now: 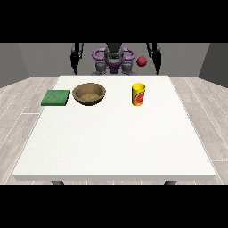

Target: Pick the cup and pour the ball into the bowl, then pick the bowl and place it on the pad

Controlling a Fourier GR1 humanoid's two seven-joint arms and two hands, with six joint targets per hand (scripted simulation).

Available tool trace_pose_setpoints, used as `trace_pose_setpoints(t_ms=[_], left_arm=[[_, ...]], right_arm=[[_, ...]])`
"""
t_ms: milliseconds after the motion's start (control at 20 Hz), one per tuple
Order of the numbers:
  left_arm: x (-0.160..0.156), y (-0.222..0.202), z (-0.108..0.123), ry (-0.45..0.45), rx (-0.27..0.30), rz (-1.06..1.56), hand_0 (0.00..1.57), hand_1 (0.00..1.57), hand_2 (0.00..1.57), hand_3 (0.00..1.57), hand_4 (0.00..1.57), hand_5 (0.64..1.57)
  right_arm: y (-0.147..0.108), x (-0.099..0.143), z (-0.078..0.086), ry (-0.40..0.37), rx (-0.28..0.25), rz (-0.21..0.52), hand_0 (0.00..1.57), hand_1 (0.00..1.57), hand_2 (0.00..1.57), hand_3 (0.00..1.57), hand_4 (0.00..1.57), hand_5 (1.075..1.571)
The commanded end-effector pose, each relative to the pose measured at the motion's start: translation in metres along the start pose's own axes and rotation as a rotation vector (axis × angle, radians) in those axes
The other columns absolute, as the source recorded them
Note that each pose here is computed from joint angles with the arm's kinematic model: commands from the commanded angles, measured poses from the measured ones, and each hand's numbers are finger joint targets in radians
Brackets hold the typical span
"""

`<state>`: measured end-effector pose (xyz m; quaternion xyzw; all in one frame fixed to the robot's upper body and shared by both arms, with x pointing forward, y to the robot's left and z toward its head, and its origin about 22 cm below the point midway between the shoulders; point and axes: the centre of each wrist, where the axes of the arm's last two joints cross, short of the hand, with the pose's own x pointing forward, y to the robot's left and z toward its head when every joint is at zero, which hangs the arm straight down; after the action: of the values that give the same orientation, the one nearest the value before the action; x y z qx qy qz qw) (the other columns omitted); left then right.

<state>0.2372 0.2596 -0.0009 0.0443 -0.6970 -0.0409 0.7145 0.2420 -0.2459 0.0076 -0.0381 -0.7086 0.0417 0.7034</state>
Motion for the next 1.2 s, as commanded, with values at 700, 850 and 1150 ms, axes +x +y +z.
trace_pose_setpoints(t_ms=[700, 850, 1150], left_arm=[[0.005, -0.033, -0.011, -0.294, 0.074, 0.148, 0.00, 0.00, 0.00, 0.00, 0.00, 1.472], [-0.009, -0.038, -0.015, -0.291, 0.083, 0.110, 0.00, 0.00, 0.00, 0.00, 0.00, 1.464], [0.016, -0.026, -0.069, -0.420, 0.101, 0.084, 0.00, 0.00, 0.00, 0.00, 0.00, 1.444]], right_arm=[[-0.072, -0.046, 0.019, -0.175, -0.009, -0.176, 0.00, 0.00, 0.00, 0.00, 0.08, 1.562], [-0.058, -0.056, 0.018, -0.190, -0.008, -0.184, 0.00, 0.00, 0.00, 0.00, 0.00, 1.559], [-0.067, -0.039, -0.028, -0.313, -0.001, -0.169, 0.00, 0.00, 0.00, 0.00, 0.00, 1.557]])
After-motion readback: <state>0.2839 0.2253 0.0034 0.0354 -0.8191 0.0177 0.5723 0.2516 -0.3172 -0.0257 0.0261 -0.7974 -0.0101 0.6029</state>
